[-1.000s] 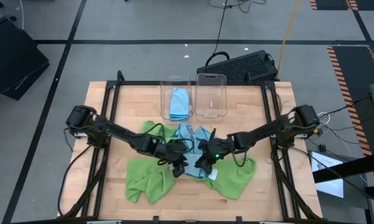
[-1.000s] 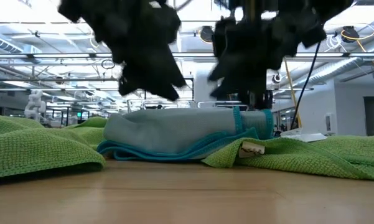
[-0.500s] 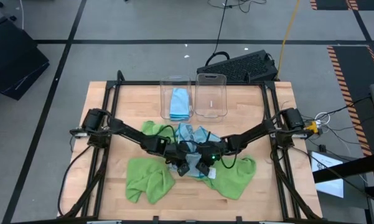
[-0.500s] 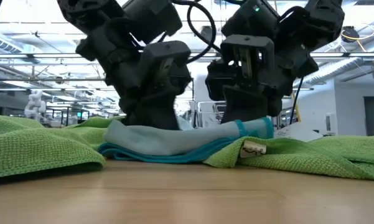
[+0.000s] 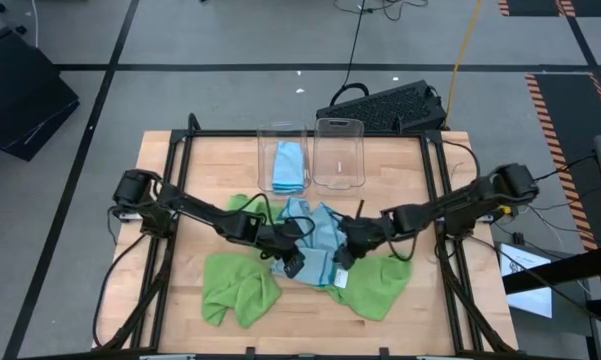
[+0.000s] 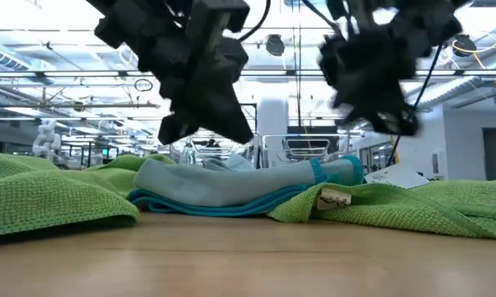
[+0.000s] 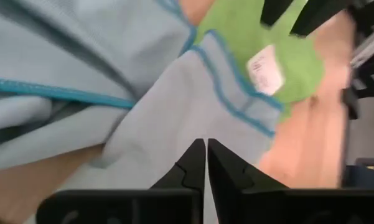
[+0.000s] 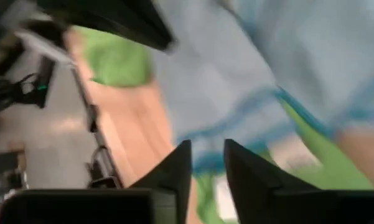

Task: Fold microfiber towels
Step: Stack the folded blue microfiber towel on top of the other blue microfiber towel in the left transparent bin

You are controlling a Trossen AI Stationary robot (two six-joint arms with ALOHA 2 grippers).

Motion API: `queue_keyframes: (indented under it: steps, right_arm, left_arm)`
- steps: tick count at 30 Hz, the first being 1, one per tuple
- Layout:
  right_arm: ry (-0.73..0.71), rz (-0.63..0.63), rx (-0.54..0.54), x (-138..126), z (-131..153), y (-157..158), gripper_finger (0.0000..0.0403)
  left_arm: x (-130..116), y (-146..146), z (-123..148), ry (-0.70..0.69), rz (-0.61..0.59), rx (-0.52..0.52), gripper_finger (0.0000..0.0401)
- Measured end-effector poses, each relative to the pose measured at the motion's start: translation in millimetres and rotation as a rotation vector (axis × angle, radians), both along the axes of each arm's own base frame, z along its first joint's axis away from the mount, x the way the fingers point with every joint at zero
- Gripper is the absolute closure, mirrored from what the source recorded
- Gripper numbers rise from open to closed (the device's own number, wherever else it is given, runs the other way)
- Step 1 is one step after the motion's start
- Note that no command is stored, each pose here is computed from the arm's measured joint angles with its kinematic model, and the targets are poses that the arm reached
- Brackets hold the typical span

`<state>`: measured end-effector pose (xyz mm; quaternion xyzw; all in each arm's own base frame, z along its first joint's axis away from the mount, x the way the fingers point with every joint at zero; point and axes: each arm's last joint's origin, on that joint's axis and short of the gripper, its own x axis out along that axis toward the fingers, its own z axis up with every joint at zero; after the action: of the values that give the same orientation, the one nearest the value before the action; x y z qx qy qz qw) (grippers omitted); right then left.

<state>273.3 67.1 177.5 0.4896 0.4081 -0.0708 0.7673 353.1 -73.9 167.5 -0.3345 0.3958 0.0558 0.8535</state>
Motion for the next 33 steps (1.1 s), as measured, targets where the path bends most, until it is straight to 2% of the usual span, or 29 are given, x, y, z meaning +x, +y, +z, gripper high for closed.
queue_keyframes:
  steps: [7, 13, 18, 22, 28, 33]
  right_arm:
    - [0.026, -0.196, 0.169, -26.1, -34.5, 12.2, 0.0204]
    - [-0.013, -0.313, 0.239, -29.4, -39.0, 21.2, 0.0151]
    - [-0.032, -0.383, 0.36, -19.1, -47.0, 28.0, 0.0145]
    - [-0.014, -0.373, 0.388, -4.6, -49.2, 34.6, 0.015]
    - [0.041, -0.333, 0.389, 13.2, -56.2, 42.0, 0.016]
    - [0.024, -0.32, 0.408, 19.3, -50.2, 42.2, 0.016]
  left_arm:
    - [1.8, 0.7, -27.0, 0.103, -0.054, -0.009, 0.0398]
    - [-0.7, 0.5, -45.4, 0.211, -0.042, -0.019, 0.0383]
    - [3.2, 0.0, -48.4, 0.171, -0.084, 0.011, 0.0391]
    - [3.9, 2.9, -48.7, 0.163, -0.094, 0.039, 0.0396]
    - [4.4, 5.4, -49.1, 0.16, -0.098, 0.049, 0.038]
    - [4.6, 6.8, -49.4, 0.159, -0.092, 0.059, 0.0395]
